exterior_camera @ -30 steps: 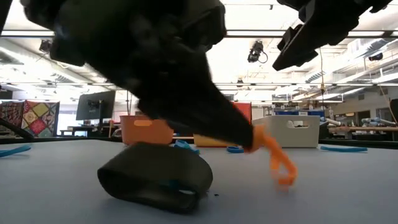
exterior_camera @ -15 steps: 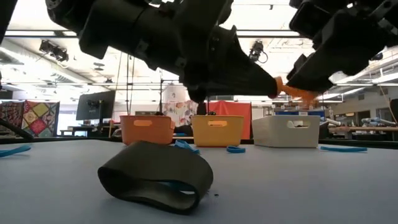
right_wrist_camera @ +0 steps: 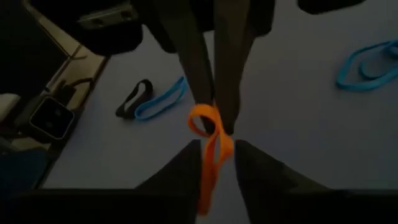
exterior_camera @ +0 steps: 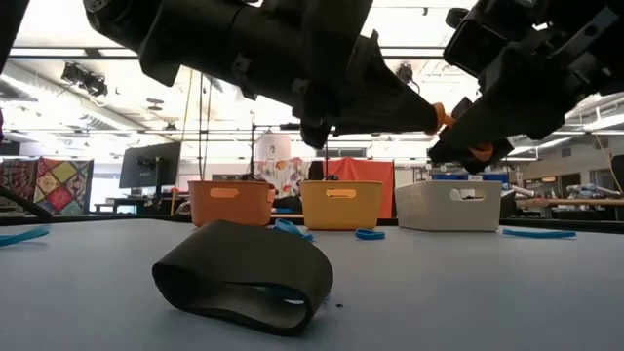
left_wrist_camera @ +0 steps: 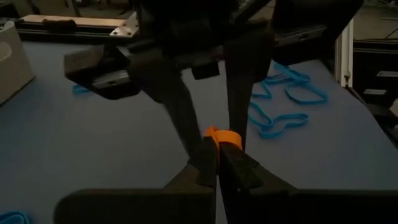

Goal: Sort rubber bands into baskets
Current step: Put the orange rubber band into the yellow bin

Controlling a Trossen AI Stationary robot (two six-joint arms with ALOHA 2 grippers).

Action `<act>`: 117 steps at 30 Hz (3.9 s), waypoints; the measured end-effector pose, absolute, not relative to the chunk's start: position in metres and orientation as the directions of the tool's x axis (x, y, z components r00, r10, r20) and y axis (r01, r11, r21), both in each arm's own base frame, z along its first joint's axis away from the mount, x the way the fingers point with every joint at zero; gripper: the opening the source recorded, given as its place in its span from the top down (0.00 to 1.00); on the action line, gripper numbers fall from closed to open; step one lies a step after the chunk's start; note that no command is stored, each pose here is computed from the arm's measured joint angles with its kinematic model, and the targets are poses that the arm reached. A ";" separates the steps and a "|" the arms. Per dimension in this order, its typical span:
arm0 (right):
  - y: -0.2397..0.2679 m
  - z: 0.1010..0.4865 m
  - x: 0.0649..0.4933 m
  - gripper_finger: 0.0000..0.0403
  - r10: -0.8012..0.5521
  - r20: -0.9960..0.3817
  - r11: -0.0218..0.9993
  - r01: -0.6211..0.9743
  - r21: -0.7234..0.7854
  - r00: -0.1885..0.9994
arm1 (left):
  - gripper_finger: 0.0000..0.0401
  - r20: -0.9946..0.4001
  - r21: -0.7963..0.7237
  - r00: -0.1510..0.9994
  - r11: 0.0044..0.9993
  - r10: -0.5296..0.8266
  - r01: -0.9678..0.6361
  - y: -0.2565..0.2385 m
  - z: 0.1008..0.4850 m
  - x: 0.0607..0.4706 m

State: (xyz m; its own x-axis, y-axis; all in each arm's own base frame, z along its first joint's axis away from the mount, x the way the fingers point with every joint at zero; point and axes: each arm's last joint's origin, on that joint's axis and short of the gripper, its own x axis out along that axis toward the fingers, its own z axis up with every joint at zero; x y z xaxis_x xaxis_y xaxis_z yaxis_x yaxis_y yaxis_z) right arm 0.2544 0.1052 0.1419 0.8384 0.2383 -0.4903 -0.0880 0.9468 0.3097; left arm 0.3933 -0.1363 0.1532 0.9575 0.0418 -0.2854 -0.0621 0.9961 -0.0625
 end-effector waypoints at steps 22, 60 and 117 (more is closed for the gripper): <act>0.061 0.142 0.268 0.98 0.110 -0.504 0.976 0.001 0.216 0.857 | 0.71 -0.485 -0.096 0.864 0.974 0.133 -0.204 -0.108 0.181 0.375; -0.173 0.169 0.329 0.89 -0.337 -0.525 0.919 0.394 -0.004 0.781 | 0.64 -0.697 -0.096 0.663 0.880 0.274 -0.465 0.029 0.187 0.258; -0.192 0.197 0.325 0.36 -0.203 -0.806 0.862 0.492 0.122 0.555 | 0.64 -0.859 -0.178 0.501 0.857 0.104 -0.484 -0.077 0.192 0.176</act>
